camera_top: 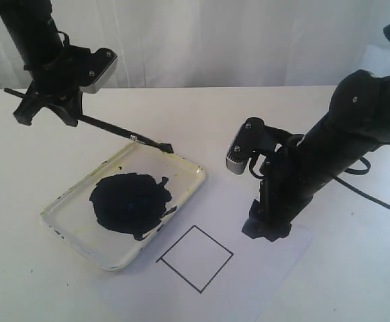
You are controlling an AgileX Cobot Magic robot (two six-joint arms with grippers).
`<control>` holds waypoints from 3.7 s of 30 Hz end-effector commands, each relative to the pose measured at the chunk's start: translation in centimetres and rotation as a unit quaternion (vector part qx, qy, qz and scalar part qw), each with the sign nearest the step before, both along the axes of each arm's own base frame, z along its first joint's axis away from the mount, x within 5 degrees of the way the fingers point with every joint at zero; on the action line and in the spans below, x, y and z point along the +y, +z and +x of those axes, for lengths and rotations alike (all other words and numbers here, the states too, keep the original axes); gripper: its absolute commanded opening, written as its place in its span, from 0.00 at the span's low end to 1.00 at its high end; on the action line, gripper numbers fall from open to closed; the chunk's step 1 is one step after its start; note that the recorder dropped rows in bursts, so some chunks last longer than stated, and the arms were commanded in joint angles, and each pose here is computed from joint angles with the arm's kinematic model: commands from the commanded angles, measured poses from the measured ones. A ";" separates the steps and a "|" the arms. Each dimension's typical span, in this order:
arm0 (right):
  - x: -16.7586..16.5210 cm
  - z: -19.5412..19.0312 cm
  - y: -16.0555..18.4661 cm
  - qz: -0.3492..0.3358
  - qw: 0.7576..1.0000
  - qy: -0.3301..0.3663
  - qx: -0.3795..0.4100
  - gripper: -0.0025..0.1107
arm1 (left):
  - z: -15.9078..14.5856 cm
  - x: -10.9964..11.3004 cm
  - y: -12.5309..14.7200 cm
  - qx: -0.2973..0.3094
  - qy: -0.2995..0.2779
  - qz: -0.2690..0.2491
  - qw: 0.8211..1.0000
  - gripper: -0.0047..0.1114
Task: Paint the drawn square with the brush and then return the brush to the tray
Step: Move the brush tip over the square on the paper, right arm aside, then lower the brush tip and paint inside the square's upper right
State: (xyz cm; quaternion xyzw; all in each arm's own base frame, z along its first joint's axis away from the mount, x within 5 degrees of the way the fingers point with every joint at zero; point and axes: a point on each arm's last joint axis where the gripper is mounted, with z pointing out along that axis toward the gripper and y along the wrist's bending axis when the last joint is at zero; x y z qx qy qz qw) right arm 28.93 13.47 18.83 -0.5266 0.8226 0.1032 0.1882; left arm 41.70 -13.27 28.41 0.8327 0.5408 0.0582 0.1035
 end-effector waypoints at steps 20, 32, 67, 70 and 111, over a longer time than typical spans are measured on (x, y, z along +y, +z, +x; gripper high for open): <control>0.1 0.1 -3.0 -0.050 0.984 0.169 0.000 0.59 | -11.4 -1.8 -1.5 0.096 -0.014 0.032 0.995 0.04; -0.2 0.9 -5.2 -0.084 0.980 0.181 -0.006 0.59 | -12.2 -3.6 -3.5 0.059 -0.028 0.026 0.998 0.04; -0.2 0.7 -6.0 -0.085 0.979 0.183 0.016 0.59 | -10.2 -7.2 -6.0 -0.095 -0.130 0.037 0.986 0.04; -0.2 0.8 -6.0 -0.085 0.979 0.182 0.015 0.59 | -10.6 -8.0 -5.9 -0.108 -0.155 0.052 0.981 0.04; -0.2 0.8 -6.0 -0.083 0.982 0.168 0.017 0.59 | -12.6 -12.2 -6.4 -0.181 -0.219 0.101 0.954 0.04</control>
